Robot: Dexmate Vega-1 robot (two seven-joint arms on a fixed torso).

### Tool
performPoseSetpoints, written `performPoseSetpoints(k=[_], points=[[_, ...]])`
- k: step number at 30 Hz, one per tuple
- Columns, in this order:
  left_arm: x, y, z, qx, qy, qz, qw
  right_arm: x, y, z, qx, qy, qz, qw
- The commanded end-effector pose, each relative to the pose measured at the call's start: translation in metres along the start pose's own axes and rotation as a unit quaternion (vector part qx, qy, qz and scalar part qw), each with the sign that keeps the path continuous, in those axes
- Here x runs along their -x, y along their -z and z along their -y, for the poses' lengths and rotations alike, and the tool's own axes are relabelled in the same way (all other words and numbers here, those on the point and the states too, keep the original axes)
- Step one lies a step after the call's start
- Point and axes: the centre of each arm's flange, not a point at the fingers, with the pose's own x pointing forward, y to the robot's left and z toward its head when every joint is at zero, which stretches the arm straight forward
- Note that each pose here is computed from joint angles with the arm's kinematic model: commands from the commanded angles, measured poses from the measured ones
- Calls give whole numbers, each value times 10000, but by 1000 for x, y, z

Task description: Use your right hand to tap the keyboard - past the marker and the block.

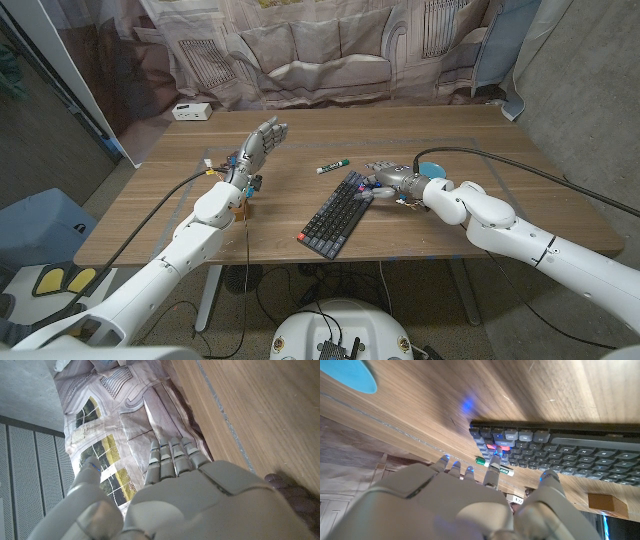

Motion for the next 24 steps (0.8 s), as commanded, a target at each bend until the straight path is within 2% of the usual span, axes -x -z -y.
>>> performPoseSetpoints(k=[1, 24], points=[[2, 1, 0, 20, -8, 2, 10000, -1, 0, -5, -12, -92, -54, 9999], [3, 1, -1, 8, 0, -6, 10000, -1, 0, -12, -47, -200, -156, 9997]])
